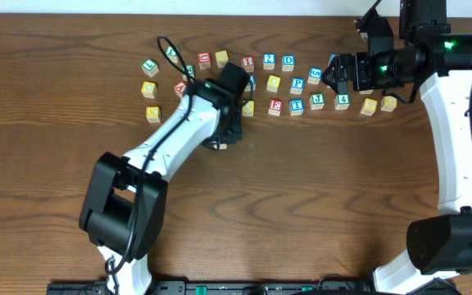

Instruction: Spell out NEURIPS

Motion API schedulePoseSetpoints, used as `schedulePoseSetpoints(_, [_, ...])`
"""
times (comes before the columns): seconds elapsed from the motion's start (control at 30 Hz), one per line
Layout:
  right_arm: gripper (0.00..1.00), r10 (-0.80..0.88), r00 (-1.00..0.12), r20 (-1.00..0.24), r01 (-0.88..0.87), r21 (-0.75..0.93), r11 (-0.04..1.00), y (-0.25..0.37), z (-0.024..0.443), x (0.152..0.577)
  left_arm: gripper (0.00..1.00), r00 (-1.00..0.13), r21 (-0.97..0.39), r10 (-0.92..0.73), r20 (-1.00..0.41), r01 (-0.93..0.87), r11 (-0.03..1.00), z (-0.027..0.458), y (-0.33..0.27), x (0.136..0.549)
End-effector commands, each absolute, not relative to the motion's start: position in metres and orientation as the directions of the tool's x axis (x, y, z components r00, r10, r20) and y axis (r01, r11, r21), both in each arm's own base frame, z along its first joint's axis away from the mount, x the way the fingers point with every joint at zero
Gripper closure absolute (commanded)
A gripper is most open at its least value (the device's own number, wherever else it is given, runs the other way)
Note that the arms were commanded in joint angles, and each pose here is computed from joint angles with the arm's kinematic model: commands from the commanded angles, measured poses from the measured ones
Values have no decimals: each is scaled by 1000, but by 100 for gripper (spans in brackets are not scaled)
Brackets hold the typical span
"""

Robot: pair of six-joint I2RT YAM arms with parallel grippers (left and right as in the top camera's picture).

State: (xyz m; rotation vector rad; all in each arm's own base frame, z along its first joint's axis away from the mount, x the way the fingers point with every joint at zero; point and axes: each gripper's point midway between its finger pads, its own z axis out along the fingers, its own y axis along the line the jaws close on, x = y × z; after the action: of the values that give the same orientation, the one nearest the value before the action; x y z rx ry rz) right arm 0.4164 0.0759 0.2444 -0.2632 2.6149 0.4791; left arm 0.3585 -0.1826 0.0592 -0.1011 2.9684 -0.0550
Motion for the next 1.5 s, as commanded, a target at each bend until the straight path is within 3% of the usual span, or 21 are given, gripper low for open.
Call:
schedulePoseSetpoints(0.0, [1, -124, -858, -498, -300, 290, 909, 84, 252, 416, 74, -983, -39, -64, -171, -59, 998, 44, -186, 352])
schedulePoseSetpoints(0.5, [1, -124, -858, -498, -299, 289, 909, 84, 252, 416, 73, -978, -51, -27, -209, -16, 999, 29, -190, 356])
schedulePoseSetpoints(1.17, [1, -124, -859, -497, -299, 290, 909, 84, 252, 416, 72, -990, -107, -52, -132, -38, 994, 6, -188, 357])
schedulePoseSetpoints(1.2, [1, -124, -858, -498, -300, 290, 909, 84, 252, 416, 65, -990, -107, -52, -132, -38, 994, 6, -188, 357])
schedulePoseSetpoints(1.47, [1, -124, -858, -498, -299, 289, 909, 84, 252, 416, 62, -990, -112, -48, -132, -34, 993, 8, -188, 356])
